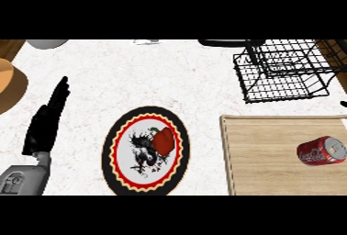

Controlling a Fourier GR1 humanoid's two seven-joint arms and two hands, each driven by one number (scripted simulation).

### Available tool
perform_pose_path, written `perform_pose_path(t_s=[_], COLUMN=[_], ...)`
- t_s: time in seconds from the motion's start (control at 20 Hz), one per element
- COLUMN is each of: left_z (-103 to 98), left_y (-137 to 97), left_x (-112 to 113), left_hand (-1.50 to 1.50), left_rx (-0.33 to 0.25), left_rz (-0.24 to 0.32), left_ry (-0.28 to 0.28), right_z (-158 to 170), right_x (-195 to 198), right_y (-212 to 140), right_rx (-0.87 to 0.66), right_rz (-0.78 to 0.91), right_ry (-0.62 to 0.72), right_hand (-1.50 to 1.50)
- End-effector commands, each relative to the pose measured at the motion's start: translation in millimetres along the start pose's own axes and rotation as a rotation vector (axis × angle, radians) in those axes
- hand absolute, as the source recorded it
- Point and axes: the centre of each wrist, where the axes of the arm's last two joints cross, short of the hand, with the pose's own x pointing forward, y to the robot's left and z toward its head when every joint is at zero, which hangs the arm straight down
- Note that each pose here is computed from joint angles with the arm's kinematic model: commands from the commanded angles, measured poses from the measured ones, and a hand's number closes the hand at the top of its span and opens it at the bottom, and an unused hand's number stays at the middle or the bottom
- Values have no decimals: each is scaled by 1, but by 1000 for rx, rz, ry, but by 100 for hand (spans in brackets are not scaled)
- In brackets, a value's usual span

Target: Pick the can from the tray and place it in the tiered basket

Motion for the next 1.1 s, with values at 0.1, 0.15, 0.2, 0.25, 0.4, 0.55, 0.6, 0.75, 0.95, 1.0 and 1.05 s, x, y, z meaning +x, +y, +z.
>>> perform_pose_path(t_s=[0.1, 0.15, 0.2, 0.25, 0.4, 0.55, 0.6, 0.75, 0.95, 1.0, 1.05], left_z=[4, 4, 2, 3, 15, 11, 7, 8, -8, 1, 14], left_y=[-9, 1, 0, 17, -10, 1, 5, -5, -4, 6, 11], left_x=[8, 9, 1, -4, 16, -6, -6, 1, -7, -6, 0], left_hand=[0, 0, 0, 0, 0, 0, 0, 0, 0, 0, 0], left_rx=[-14, -1, -5, 1, 1, 0, 5, -7, -1, -14, -12], left_rz=[1, 6, 9, 7, -4, 6, 1, 14, 2, 8, 7], left_ry=[7, -10, 16, 25, 9, -9, 13, 8, -7, 2, 10], right_z=[-12, 7, -19, -8, -16, -22, -31, -36, -51, -42, -53], right_x=[-10, 9, 19, -8, -5, -5, -24, -10, -10, -27, -13], right_y=[17, 10, 35, 18, 26, 26, 25, 51, 44, 36, 31], right_rx=[18, 29, 28, 38, 35, 46, 50, 48, 94, 98, 93], right_rz=[26, 23, 21, 10, 10, 13, 1, 18, -6, -6, 10], right_ry=[36, 36, 36, 45, 67, 87, 64, 67, 71, 57, 71], right_hand=[-150, -150, -150, -150, -150, -150, -150, -150, -150, -150, -150])
